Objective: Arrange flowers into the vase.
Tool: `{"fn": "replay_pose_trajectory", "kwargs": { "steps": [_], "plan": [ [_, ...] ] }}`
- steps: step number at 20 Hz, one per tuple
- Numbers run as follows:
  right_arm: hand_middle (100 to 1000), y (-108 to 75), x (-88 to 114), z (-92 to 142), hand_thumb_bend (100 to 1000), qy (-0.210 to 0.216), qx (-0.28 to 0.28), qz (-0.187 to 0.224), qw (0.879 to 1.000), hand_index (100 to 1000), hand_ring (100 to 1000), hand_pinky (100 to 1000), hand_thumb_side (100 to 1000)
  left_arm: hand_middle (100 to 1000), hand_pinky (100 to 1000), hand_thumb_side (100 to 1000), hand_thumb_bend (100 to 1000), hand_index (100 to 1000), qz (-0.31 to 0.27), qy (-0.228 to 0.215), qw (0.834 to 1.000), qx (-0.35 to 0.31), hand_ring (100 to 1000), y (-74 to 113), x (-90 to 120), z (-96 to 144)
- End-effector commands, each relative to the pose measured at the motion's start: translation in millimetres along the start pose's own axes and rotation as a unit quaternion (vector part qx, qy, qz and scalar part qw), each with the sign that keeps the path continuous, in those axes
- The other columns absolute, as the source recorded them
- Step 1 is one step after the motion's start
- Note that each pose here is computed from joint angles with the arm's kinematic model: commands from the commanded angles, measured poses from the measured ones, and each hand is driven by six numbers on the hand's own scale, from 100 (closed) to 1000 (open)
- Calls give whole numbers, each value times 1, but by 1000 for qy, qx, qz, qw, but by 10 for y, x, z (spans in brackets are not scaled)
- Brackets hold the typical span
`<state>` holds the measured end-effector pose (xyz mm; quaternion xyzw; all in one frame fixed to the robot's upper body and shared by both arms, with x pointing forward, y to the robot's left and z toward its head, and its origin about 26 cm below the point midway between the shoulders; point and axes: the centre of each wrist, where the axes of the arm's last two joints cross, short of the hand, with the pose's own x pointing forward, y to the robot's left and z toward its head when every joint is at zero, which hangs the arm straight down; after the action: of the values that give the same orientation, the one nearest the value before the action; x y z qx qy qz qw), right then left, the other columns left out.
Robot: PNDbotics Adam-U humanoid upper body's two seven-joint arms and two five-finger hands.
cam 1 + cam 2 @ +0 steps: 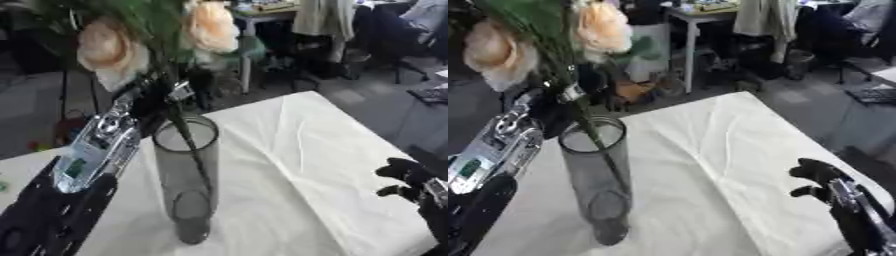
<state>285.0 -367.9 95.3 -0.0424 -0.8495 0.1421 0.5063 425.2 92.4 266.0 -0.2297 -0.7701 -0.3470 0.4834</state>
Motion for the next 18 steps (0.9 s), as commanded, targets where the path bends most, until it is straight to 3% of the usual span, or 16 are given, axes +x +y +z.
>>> {"fn": "replay_pose_trajectory", "kwargs": {
  "steps": [1,3,9,18],
  "plan": [
    [704,-52,60,-52,100,-12,3,7,1000,848,817,621,901,448,601,454,914,505,-16,-5,1000,-2,406,3,49,-20],
    [704,-53,58,-50,100,-12,2,7,1000,848,818,621,901,441,601,421,882,498,-16,-4,1000,-2,401,5,41,-19],
    [704,-56,56,-49,100,-11,1,7,1000,848,818,623,902,457,625,453,916,529,-33,-12,999,1,428,22,68,-7],
    [704,-61,50,-43,100,-10,0,7,1000,847,818,624,902,545,726,554,970,652,-148,-17,989,-5,530,70,113,46]
  ]
}}
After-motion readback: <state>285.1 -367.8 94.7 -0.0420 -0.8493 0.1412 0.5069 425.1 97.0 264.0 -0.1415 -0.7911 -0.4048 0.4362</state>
